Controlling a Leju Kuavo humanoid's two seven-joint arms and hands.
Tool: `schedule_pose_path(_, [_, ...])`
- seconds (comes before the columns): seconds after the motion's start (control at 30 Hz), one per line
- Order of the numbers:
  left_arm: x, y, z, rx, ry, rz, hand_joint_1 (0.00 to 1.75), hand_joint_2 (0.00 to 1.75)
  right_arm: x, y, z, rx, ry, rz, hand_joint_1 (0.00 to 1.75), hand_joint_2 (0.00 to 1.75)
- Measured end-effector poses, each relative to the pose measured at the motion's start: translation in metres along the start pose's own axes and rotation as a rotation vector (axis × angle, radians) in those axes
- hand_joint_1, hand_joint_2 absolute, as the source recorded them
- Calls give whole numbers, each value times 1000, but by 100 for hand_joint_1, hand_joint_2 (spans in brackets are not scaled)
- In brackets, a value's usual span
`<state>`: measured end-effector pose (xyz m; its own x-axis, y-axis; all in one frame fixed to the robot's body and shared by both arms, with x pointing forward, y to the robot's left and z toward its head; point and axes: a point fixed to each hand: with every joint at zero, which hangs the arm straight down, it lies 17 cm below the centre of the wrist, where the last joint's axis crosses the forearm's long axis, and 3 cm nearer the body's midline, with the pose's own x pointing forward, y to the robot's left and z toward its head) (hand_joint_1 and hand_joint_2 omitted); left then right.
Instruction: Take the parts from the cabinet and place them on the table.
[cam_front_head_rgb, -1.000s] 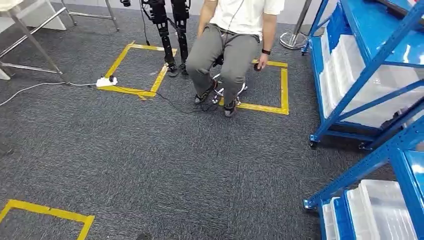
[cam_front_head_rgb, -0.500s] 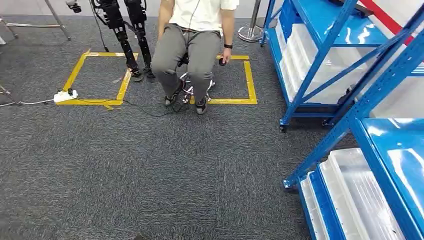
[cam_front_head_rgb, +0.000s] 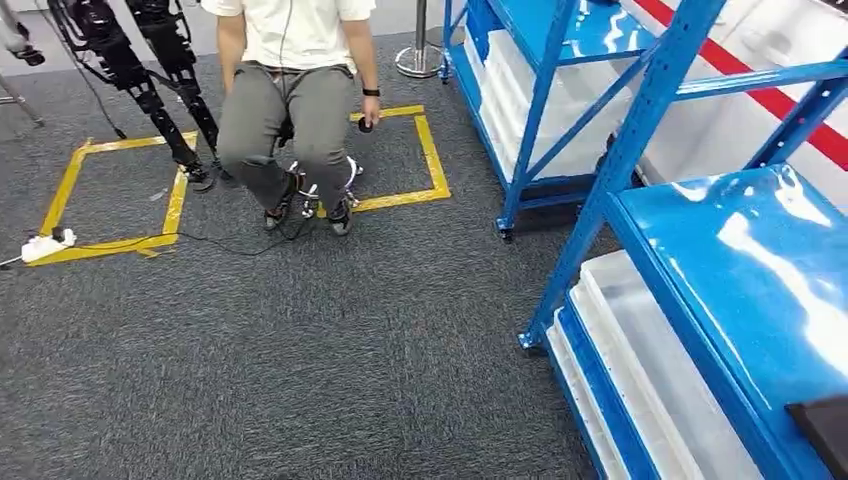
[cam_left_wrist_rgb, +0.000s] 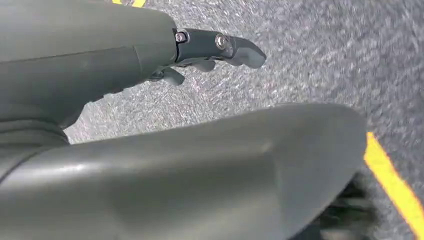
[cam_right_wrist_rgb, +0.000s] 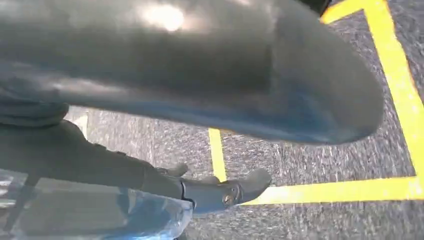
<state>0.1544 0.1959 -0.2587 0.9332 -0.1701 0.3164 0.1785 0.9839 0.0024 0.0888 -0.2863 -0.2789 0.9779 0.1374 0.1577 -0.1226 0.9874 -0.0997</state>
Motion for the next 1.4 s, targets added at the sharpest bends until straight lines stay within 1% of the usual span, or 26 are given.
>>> schedule_pose_path(0.37, [3,2,0,8,-4,-4,0,0,-5,2,0,5,11,11,0,0])
schedule_pose_path(0.47, [-2,3,0,16,5,-3,0,0,-1,4,0,8,6,16,0,0])
schedule_pose_path(0.6, [-4,4,0,23,7,-2,0,0,-7,4,1,14,16,22,0,0])
schedule_pose_path(0.73, [-5,6,0,25,5,-1,0,0,-1,4,1,14,7,29,0,0])
schedule_pose_path(0.9, [-2,6,-1,25,-4,-1,0,0,-6,4,1,15,13,38,0,0])
schedule_pose_path(1.07, [-13,5,0,25,11,7,0,0,-4,3,0,13,11,40,0,0])
schedule_pose_path(1.4, [-14,7,0,32,14,15,0,0,-6,5,1,17,15,49,0,0])
